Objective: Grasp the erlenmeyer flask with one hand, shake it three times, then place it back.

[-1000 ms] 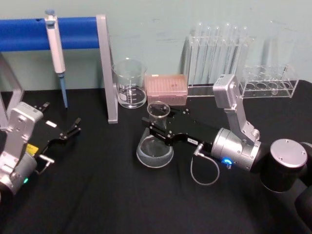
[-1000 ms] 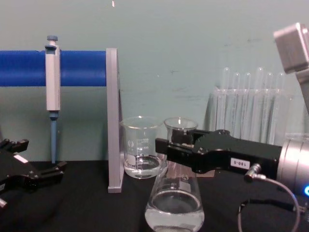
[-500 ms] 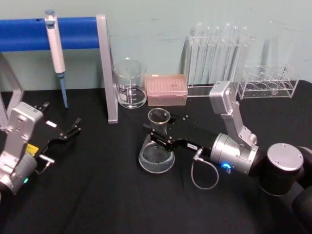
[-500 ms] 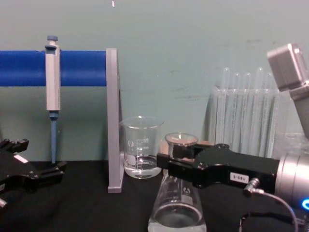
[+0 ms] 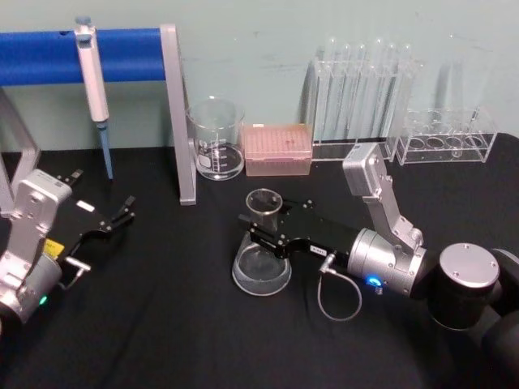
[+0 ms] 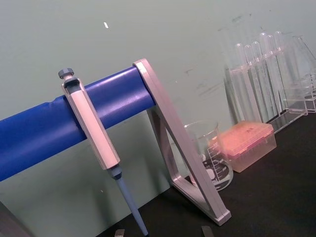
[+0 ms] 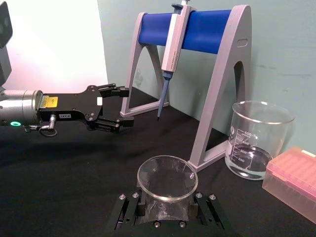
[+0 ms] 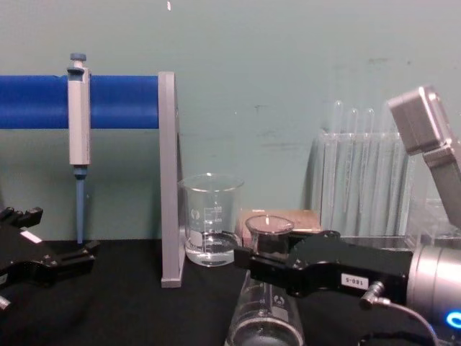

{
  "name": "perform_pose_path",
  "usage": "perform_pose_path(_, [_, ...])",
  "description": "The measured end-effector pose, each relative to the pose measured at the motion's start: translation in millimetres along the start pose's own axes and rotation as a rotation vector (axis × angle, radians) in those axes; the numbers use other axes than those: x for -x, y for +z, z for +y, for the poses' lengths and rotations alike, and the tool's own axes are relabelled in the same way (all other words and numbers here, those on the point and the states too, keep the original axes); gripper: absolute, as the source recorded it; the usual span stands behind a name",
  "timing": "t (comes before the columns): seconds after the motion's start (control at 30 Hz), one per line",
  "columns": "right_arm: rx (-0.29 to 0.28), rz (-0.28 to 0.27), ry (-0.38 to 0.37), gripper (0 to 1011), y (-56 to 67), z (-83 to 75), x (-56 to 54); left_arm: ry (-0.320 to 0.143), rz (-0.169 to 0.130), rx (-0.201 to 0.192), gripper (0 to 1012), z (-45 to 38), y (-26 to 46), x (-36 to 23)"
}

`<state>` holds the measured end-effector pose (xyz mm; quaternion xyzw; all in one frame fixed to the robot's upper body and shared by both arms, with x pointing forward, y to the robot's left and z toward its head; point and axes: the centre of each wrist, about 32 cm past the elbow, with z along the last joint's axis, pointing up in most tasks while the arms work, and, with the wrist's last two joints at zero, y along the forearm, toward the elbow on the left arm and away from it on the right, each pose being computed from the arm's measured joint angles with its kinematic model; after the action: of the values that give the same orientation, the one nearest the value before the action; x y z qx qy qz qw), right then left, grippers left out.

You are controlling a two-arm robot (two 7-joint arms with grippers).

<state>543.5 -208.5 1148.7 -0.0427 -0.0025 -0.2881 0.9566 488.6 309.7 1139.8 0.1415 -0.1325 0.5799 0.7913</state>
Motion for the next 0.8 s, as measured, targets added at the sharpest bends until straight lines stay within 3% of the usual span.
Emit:
perform_pose_path(0.67, [0.008,0.001,-0.003,452,-1.3,0.0,0.9,0.0,0.0,0.0,1001,0.0,0.0,0.0])
perform_pose_path(0.8, [0.013,0.002,-0.004,593,-1.8,-0.3,0.8,0.0,0.0,0.0,1001,0.0,0.0,0.0])
